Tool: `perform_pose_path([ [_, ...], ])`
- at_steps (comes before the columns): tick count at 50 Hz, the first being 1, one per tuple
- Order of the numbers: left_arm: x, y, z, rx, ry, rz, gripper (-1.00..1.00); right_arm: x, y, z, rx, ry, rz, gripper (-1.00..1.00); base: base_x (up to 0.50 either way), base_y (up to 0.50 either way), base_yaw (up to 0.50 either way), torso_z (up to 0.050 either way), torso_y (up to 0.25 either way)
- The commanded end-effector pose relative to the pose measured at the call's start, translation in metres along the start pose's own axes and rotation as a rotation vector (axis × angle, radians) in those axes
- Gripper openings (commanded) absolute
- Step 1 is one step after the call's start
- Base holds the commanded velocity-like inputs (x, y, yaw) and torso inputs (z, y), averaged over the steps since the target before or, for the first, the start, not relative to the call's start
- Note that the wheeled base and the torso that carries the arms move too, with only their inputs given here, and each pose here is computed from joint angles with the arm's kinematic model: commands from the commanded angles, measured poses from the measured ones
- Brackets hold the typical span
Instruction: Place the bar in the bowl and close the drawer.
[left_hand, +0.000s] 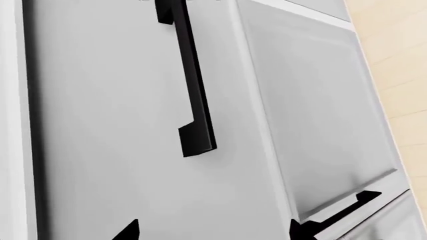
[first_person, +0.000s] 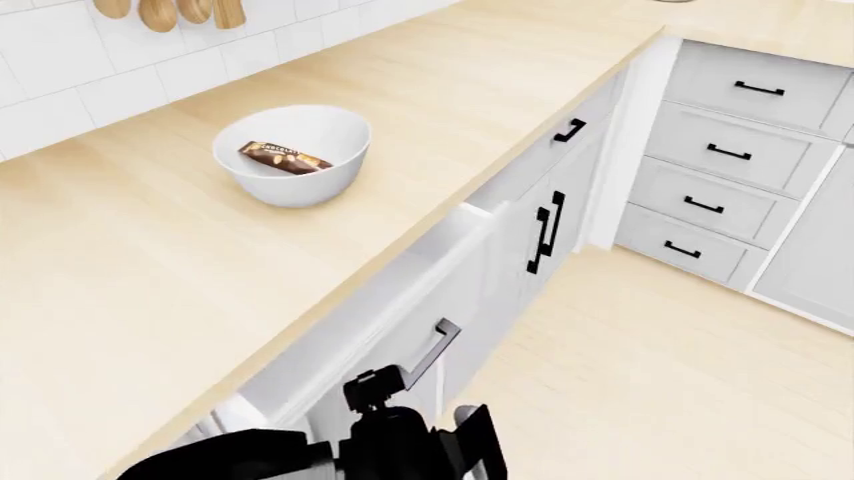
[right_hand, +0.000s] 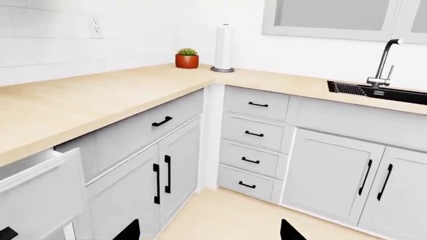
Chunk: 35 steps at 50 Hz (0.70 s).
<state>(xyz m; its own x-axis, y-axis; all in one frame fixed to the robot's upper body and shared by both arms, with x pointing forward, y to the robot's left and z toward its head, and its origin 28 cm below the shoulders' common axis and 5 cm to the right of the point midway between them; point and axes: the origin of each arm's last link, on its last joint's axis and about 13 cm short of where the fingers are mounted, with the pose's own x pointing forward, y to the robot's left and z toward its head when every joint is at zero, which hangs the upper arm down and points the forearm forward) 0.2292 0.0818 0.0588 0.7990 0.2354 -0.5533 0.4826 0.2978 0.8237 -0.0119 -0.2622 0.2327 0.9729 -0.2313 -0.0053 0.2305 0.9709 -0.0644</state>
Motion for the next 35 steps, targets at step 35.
perform_pose_path([
  [35,0.045,0.028,-0.014,0.115,0.104,-0.078,1.00,0.048,0.024,0.005,-0.017,-0.018,0.153,1.00,0.00,0.00,0.00,0.000,0.000],
])
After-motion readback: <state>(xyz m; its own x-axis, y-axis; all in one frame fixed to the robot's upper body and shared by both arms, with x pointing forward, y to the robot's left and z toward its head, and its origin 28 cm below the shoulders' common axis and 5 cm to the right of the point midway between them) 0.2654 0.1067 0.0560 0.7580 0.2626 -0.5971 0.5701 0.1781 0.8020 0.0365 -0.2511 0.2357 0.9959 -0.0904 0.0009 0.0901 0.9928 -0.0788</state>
